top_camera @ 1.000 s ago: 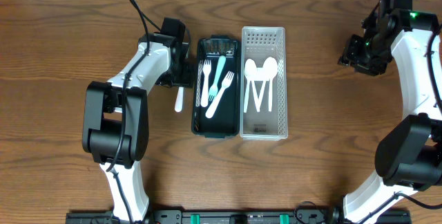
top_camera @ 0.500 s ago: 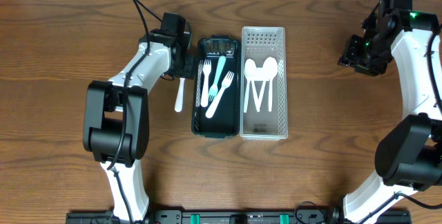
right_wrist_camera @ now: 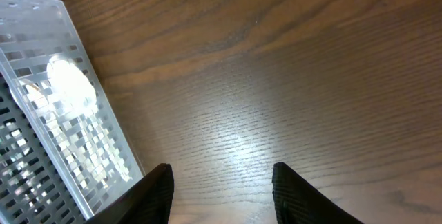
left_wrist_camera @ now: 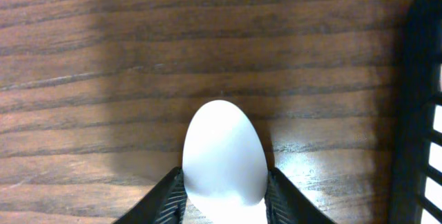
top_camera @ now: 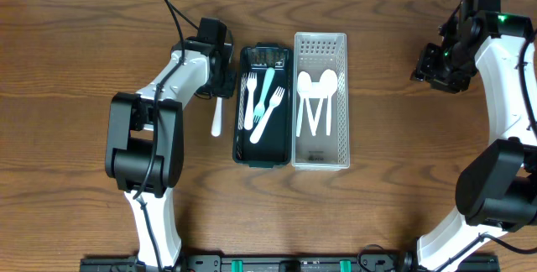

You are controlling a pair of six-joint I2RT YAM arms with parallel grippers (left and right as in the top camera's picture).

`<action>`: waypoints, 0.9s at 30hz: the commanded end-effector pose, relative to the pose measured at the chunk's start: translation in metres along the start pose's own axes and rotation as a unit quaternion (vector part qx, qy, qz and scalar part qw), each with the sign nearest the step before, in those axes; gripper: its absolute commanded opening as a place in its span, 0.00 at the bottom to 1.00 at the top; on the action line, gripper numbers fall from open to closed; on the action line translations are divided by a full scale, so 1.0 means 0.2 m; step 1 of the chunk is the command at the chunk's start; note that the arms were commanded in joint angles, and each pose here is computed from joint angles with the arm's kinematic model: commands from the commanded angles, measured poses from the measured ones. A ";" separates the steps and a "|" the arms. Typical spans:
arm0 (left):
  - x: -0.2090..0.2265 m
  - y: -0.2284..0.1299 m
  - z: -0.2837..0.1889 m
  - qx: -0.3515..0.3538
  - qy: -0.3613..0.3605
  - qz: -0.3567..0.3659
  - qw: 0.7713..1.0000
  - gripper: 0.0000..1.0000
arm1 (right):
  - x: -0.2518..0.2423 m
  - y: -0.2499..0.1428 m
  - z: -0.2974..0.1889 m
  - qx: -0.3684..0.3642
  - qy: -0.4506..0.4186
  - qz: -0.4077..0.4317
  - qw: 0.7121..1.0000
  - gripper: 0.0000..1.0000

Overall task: Pack container
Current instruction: 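Grasp the white spoon beside the black tray with the left gripper, then place the white spoon into the black tray and release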

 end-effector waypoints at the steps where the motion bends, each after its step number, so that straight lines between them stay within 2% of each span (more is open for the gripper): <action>1: -0.01 -0.07 0.08 0.040 -0.007 0.000 0.999 0.30 | 0.00 0.00 -0.01 -0.001 -0.002 -0.001 1.000 0.49; 6: 0.02 -0.05 -0.05 0.049 0.022 0.026 0.998 0.25 | 0.00 0.00 -0.01 0.001 -0.003 0.000 1.000 0.48; 12: 0.02 0.01 -0.54 -0.003 0.053 0.045 0.998 0.22 | 0.00 0.00 -0.01 0.002 -0.004 0.000 1.000 0.48; 14: -0.05 0.01 -0.73 -0.040 0.040 0.056 0.997 0.21 | 0.00 -0.01 -0.01 0.003 -0.004 0.000 1.000 0.48; 18: -0.29 0.01 -1.01 -0.122 -0.031 0.073 0.989 0.19 | 0.00 -0.01 -0.01 0.007 -0.006 0.001 1.000 0.47; 21: -0.45 0.00 -1.06 -0.134 -0.048 0.088 0.986 0.18 | 0.00 -0.01 -0.01 0.005 -0.005 0.001 1.000 0.47; 27: -0.60 0.03 -0.85 -0.092 -0.068 0.074 0.991 0.19 | 0.00 0.00 -0.01 -0.002 -0.002 -0.001 1.000 0.47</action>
Point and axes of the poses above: each gripper's point midway between its finger pads, its own z axis out along the fingers, its own x axis along the line the jaws close on, y = z × x, the point moved 7 cm from there along -z, back along the fingers, and after that the axes turned 13 degrees about z, right-handed, at the moved point
